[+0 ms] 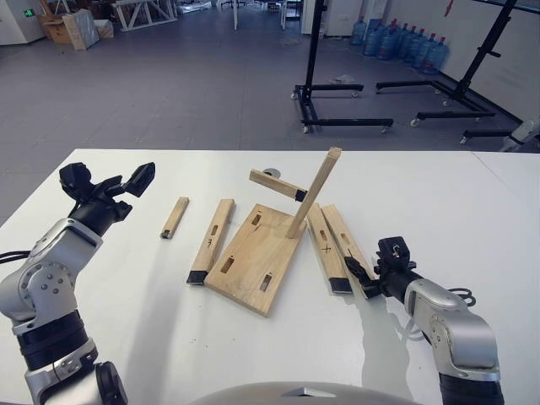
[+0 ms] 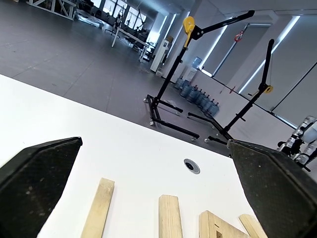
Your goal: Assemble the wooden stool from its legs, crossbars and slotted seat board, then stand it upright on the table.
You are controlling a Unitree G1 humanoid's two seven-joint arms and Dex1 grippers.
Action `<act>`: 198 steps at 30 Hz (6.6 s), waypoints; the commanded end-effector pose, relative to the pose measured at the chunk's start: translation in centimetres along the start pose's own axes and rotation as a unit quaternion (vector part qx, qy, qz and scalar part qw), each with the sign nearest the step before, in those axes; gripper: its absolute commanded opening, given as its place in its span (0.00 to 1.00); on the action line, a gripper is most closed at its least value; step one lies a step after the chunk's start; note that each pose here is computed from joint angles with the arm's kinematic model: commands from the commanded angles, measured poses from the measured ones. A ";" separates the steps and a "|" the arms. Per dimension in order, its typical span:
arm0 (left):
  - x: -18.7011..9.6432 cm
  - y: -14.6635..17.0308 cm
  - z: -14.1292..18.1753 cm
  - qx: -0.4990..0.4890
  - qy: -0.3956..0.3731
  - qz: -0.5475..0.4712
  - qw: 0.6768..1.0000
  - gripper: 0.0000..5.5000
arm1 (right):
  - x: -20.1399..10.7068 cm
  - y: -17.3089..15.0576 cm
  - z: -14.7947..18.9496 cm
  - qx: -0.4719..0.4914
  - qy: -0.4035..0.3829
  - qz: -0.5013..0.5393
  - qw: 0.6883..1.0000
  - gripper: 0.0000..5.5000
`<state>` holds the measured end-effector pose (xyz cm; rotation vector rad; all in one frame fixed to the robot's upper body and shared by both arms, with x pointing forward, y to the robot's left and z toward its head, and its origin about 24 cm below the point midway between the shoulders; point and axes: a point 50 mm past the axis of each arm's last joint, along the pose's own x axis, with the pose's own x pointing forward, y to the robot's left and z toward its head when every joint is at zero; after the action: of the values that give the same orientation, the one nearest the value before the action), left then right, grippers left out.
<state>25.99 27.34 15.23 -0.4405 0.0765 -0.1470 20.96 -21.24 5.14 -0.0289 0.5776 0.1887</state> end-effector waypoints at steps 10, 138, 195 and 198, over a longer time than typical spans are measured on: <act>0.9 -0.6 0.0 0.008 0.003 -0.013 1.000 0.98 | 1.0 1.0 -1.7 -0.048 0.040 -0.007 0.998 0.69; 4.1 -9.2 -0.5 -0.249 0.077 -0.448 0.855 0.37 | -7.1 2.4 14.1 0.053 -0.194 0.554 0.808 0.98; 3.1 -8.7 3.4 0.084 -0.091 -0.365 0.923 0.37 | 1.6 4.1 0.4 -0.661 0.114 0.386 0.633 0.98; 3.1 -8.7 3.2 0.081 -0.091 -0.363 0.924 0.37 | 1.4 2.8 0.9 -0.676 0.120 0.374 0.623 0.98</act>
<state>28.31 20.53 21.75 -0.2972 -0.2893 -0.8419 24.15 -14.67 9.61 -1.3317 0.2208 1.3515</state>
